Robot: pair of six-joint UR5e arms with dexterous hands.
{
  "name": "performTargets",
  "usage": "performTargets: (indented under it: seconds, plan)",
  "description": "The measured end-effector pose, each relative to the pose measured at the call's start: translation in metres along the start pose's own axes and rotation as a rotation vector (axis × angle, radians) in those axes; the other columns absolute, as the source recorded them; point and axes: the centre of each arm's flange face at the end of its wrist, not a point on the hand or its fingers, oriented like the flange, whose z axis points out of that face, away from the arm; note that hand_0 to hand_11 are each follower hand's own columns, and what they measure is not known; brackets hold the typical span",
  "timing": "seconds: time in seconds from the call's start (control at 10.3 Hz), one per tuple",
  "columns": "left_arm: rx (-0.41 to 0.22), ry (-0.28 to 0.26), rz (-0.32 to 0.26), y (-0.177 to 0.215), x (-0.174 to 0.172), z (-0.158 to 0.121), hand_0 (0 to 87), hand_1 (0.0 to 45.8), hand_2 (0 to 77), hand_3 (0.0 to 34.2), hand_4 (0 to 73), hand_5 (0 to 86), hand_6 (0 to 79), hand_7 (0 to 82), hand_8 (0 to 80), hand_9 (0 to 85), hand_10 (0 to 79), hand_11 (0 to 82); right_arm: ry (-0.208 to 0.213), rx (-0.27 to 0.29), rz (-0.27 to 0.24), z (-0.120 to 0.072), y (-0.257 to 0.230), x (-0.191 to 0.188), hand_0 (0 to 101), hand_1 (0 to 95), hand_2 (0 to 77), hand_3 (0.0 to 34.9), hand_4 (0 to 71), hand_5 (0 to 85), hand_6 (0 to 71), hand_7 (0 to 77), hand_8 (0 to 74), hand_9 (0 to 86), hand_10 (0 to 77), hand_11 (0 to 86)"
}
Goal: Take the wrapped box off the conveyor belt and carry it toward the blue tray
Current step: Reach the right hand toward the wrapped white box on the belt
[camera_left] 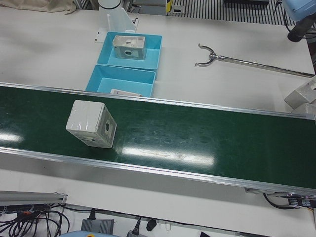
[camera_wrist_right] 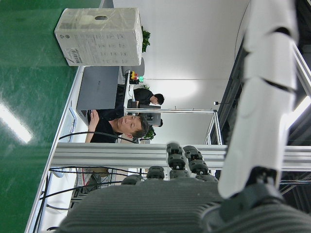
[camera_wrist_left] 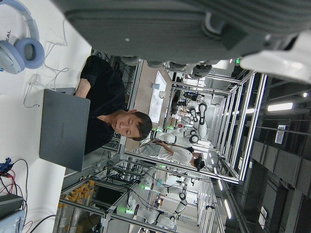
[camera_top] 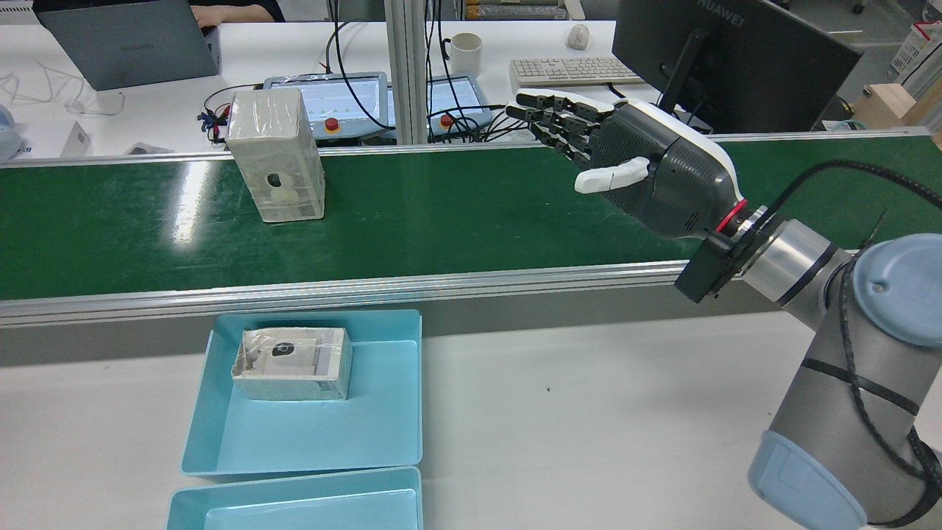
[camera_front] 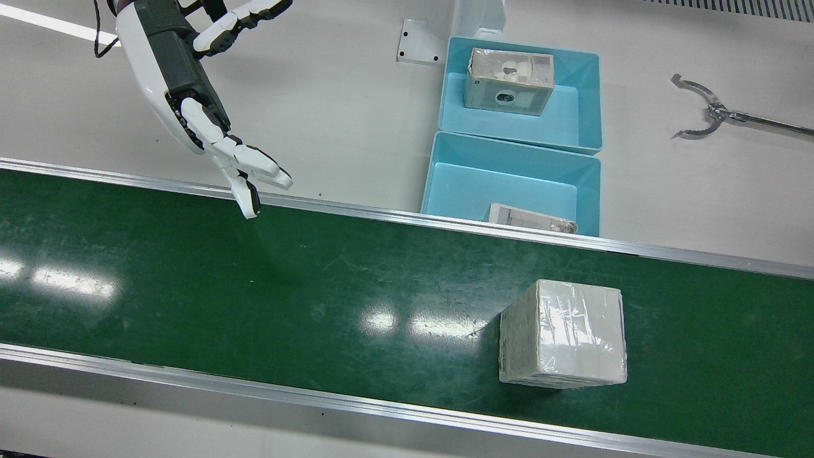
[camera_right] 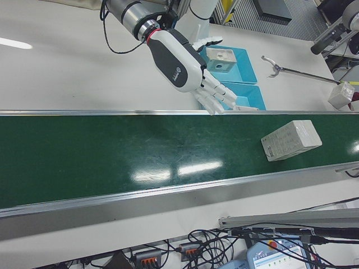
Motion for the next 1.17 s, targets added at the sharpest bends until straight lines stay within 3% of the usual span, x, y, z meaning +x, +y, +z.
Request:
performTargets:
  seconds: [0.1, 0.19, 0.29, 0.39, 0.68, 0.78, 0.87, 0.97, 1.07, 1.17]
  plan:
    - [0.0, 0.0, 0.0, 0.0, 0.0, 0.0, 0.0, 0.0, 0.5, 0.0, 0.0, 1.1, 0.0, 0.0, 0.0, 0.0, 0.0, 0.0, -0.002, 0.004, -0.001, 0.0, -0.001, -0.002, 46, 10.9, 14.7, 2.9, 3.3, 1.6, 0.0, 0.0, 1.6, 1.6, 0.0, 1.6]
    - [0.0, 0.0, 0.0, 0.0, 0.0, 0.0, 0.0, 0.0, 0.5, 0.0, 0.0, 1.1, 0.0, 0.0, 0.0, 0.0, 0.0, 0.0, -0.008, 0.02, -0.013, -0.002, -0.004, -0.007, 46, 10.9, 14.7, 2.9, 3.3, 1.6, 0.0, 0.0, 2.7, 1.6, 0.0, 1.6]
    - [0.0, 0.0, 0.0, 0.0, 0.0, 0.0, 0.0, 0.0, 0.5, 0.0, 0.0, 1.1, 0.0, 0.0, 0.0, 0.0, 0.0, 0.0, -0.016, 0.051, -0.033, -0.004, -0.009, -0.013, 42, 9.8, 13.1, 9.1, 0.5, 0.0, 0.0, 0.0, 2.7, 1.6, 0.0, 1.6]
    - [0.0, 0.0, 0.0, 0.0, 0.0, 0.0, 0.0, 0.0, 0.5, 0.0, 0.0, 1.1, 0.0, 0.0, 0.0, 0.0, 0.0, 0.0, -0.021, 0.074, -0.051, -0.002, -0.013, -0.016, 42, 9.8, 13.1, 7.6, 1.1, 0.5, 0.0, 0.0, 2.7, 1.6, 0.0, 1.6]
    - [0.0, 0.0, 0.0, 0.0, 0.0, 0.0, 0.0, 0.0, 0.5, 0.0, 0.0, 1.1, 0.0, 0.0, 0.0, 0.0, 0.0, 0.0, -0.045, 0.139, -0.11, 0.035, -0.031, -0.012, 42, 9.8, 13.1, 8.1, 1.1, 2.7, 0.0, 0.0, 2.7, 1.6, 0.0, 1.6]
    - [0.0, 0.0, 0.0, 0.0, 0.0, 0.0, 0.0, 0.0, 0.5, 0.0, 0.0, 1.1, 0.0, 0.0, 0.0, 0.0, 0.0, 0.0, -0.062, 0.173, -0.12, 0.051, -0.043, -0.004, 41, 6.5, 2.7, 15.0, 0.0, 0.5, 0.0, 0.0, 4.9, 1.6, 0.0, 1.1]
    - [0.0, 0.0, 0.0, 0.0, 0.0, 0.0, 0.0, 0.0, 0.5, 0.0, 0.0, 1.1, 0.0, 0.0, 0.0, 0.0, 0.5, 0.0, -0.078, 0.194, -0.121, 0.068, -0.049, 0.008, 41, 6.5, 2.2, 16.1, 0.0, 0.5, 0.0, 0.0, 6.0, 1.6, 0.0, 1.1]
    - [0.0, 0.0, 0.0, 0.0, 0.0, 0.0, 0.0, 0.0, 0.5, 0.0, 0.0, 1.1, 0.0, 0.0, 0.0, 0.0, 0.5, 0.0, -0.095, 0.201, -0.117, 0.081, -0.049, 0.023, 41, 6.5, 2.2, 16.1, 0.0, 0.5, 0.0, 0.0, 6.0, 1.6, 0.0, 1.1]
    - [0.0, 0.0, 0.0, 0.0, 0.0, 0.0, 0.0, 0.0, 0.5, 0.0, 0.0, 1.1, 0.0, 0.0, 0.0, 0.0, 0.5, 0.0, -0.115, 0.201, -0.106, 0.091, -0.048, 0.044, 40, 6.5, 2.2, 12.2, 0.0, 0.5, 0.0, 0.0, 6.0, 1.6, 0.0, 1.1]
    - [0.0, 0.0, 0.0, 0.0, 0.0, 0.0, 0.0, 0.0, 0.5, 0.0, 0.0, 1.1, 0.0, 0.0, 0.0, 0.0, 0.5, 0.0, -0.129, 0.192, -0.094, 0.101, -0.05, 0.061, 40, 6.5, 2.2, 12.2, 0.0, 0.5, 0.0, 0.0, 6.0, 1.6, 0.0, 1.1]
